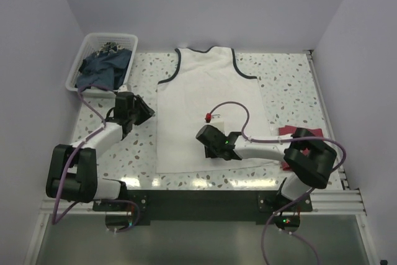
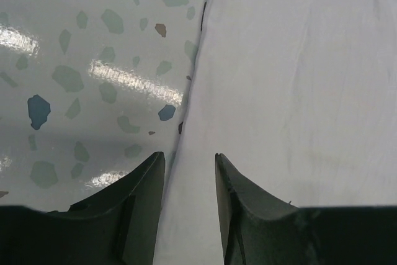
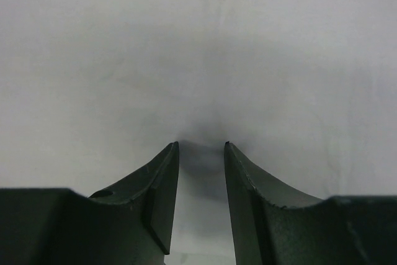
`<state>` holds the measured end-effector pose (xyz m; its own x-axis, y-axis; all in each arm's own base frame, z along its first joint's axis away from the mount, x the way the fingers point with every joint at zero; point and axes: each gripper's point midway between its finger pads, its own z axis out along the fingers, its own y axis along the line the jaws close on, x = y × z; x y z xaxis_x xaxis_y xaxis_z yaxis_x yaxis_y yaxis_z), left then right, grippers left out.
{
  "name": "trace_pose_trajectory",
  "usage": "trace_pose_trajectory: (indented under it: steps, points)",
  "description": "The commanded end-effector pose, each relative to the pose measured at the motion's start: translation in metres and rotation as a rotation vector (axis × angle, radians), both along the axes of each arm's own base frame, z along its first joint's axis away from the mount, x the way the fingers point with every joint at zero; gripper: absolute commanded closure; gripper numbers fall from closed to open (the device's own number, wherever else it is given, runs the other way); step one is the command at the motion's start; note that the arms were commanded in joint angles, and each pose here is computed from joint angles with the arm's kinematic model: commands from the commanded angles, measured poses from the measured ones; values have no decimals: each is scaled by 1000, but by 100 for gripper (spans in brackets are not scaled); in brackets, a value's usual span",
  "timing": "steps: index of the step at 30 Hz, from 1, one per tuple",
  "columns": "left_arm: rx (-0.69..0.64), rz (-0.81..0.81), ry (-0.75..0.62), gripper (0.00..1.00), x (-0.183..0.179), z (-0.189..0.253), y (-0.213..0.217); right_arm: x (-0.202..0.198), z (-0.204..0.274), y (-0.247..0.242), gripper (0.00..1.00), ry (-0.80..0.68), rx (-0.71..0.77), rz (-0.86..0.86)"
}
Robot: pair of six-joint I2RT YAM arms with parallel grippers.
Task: Fold and stack the tank tops
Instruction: Flatten the tank top out
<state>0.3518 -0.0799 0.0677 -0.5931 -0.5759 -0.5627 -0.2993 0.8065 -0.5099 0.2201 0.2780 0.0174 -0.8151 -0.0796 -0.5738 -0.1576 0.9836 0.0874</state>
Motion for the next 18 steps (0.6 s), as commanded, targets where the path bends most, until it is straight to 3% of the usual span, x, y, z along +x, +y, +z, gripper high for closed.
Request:
trace_pose_trajectory:
  steps: [1, 5, 8, 13, 14, 18]
  points:
    - [5, 27, -92, 57, 10, 21, 6, -37, -11, -39, 60, 76, -49, -16]
    - [-7, 6, -111, 55, 15, 24, 1, -52, 9, -56, 59, 61, -29, -16]
    - [-31, -51, -128, 54, 27, 23, -10, -46, 42, -42, 59, -15, -3, 8]
    - [-34, -116, -102, 53, 51, 16, -22, -64, 84, 46, 58, -99, 15, 184]
    - [-28, -115, -98, 53, 54, 16, -21, -77, 65, 60, 58, -83, -43, 232]
    - [-3, -87, -106, 53, 70, 23, -15, -101, 62, 126, 58, -88, -33, 333]
